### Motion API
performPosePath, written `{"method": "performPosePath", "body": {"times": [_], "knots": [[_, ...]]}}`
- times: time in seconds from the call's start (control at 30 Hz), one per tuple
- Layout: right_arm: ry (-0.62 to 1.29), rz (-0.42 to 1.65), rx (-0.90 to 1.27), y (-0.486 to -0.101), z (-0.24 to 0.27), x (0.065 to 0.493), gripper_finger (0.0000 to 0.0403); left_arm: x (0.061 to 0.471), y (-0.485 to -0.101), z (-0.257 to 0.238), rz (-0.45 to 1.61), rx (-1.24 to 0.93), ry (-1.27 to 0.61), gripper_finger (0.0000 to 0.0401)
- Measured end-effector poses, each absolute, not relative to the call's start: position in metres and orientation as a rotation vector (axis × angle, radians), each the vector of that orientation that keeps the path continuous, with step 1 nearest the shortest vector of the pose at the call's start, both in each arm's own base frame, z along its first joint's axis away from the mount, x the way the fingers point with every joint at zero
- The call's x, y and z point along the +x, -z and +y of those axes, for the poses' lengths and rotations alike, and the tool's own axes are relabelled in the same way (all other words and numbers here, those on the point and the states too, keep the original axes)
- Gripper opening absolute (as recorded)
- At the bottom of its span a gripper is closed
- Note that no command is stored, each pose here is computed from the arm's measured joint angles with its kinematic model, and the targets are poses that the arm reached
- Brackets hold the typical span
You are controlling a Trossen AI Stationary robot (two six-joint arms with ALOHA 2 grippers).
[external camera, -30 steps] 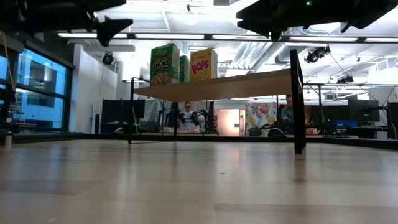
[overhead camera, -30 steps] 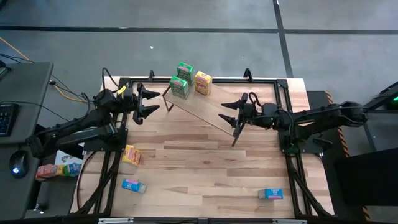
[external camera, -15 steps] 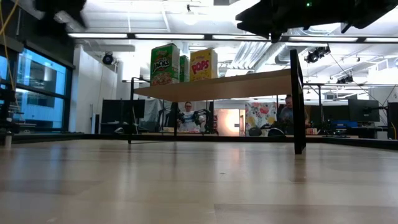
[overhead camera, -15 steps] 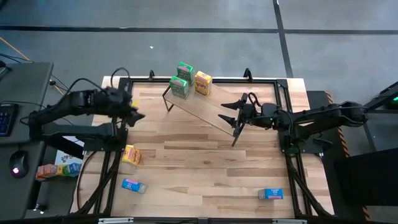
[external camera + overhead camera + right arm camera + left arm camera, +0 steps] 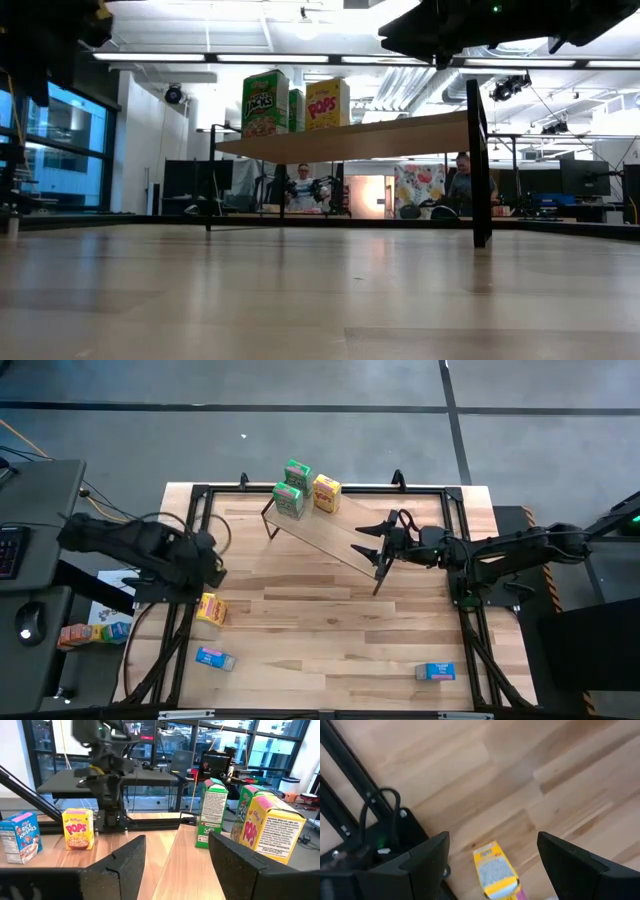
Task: Stack cereal on shelf
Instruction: Put the yellow cereal box on the shelf aligned with the other yellow cereal box
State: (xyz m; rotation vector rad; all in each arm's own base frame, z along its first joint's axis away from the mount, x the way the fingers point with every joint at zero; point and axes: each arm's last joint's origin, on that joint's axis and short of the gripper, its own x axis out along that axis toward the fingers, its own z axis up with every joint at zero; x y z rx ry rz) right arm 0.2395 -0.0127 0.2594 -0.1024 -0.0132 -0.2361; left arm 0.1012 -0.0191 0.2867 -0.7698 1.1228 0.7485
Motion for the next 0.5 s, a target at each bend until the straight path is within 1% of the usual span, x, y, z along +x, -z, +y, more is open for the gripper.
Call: {"method": "performPosePath", "body": {"times": [0.2, 0.5], "knots": [[0.236, -0.013, -0.109, -0.259, -0.013, 0.239, 0.0209, 0.111, -0.277, -0.048, 1.233, -0.754, -0.737, 0.0294], [0.236, -0.016, -0.074, -0.259, -0.013, 0.239, 0.0209, 0.098, -0.272, -0.081, 1.235, -0.813, -0.787, 0.0294]]}}
